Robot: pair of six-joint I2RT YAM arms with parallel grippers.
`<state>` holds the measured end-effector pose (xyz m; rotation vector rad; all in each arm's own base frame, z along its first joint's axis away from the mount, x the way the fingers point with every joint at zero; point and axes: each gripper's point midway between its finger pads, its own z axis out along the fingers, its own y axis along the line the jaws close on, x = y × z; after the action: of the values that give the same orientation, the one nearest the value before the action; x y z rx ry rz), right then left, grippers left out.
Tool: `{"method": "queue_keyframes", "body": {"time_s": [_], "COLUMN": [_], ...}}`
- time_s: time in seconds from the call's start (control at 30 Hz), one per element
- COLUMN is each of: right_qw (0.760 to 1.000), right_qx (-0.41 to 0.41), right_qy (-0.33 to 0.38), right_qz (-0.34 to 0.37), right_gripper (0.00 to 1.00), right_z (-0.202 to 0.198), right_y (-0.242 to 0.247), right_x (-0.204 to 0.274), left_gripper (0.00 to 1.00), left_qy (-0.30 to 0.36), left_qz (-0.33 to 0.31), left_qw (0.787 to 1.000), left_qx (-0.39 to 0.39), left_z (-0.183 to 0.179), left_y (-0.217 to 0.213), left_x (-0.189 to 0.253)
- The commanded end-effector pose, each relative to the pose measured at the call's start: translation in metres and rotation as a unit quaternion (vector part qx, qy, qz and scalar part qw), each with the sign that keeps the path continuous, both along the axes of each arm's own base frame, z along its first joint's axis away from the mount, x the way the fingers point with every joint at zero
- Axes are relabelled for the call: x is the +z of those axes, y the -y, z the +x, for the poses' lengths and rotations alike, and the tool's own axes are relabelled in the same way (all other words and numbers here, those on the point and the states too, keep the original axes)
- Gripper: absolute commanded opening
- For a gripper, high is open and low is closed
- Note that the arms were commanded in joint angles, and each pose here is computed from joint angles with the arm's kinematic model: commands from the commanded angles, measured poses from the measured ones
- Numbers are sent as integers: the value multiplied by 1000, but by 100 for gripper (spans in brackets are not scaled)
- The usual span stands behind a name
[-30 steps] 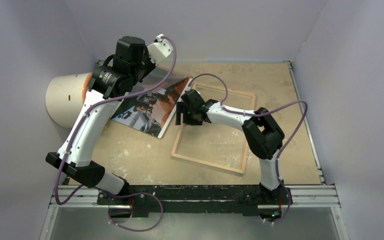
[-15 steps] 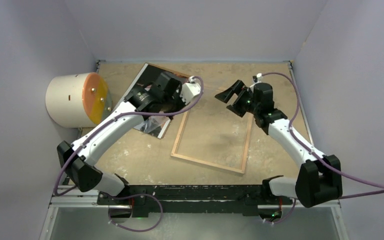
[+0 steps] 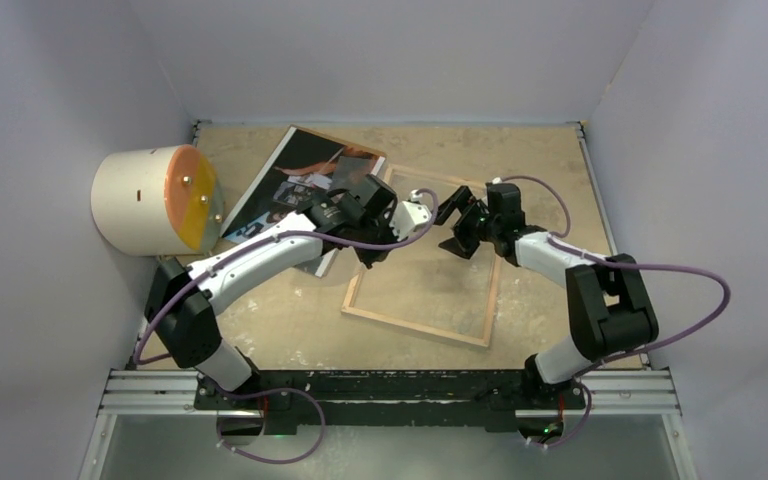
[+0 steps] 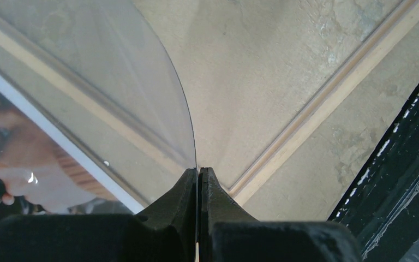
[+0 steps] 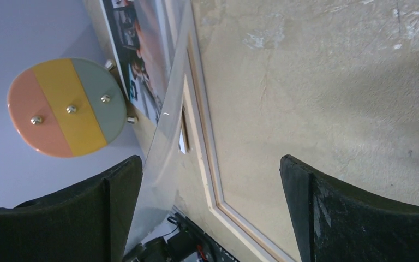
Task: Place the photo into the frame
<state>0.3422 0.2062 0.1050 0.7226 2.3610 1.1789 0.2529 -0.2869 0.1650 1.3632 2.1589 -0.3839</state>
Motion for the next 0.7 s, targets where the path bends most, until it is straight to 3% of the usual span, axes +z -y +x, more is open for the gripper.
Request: {"method": "queue_keyframes", "body": {"time_s": [0.0, 0.2, 0.53, 0.67], "right_qw": [1000, 1000, 1000, 1000], "right_qx": [1, 6, 14, 20], "right_qy": [17, -4, 0, -4], "right_qz": [15, 7, -5, 6], "right_gripper": [95, 84, 81, 65], "right_z": [14, 15, 15, 16], "right_y": [-5, -6, 4, 0], "right_x": [3, -19, -19, -27], "left_gripper": [0, 0, 0, 0], "left_qy": [-15, -22, -31, -21], "left_qz": [-30, -27, 34, 27], "left_qw": [999, 998, 994, 995], "left_qx": [-35, -61, -103, -94], "left_z": [-12, -26, -52, -46], "left_y": [30, 44, 46, 55], "left_x": [-7, -20, -56, -52]}}
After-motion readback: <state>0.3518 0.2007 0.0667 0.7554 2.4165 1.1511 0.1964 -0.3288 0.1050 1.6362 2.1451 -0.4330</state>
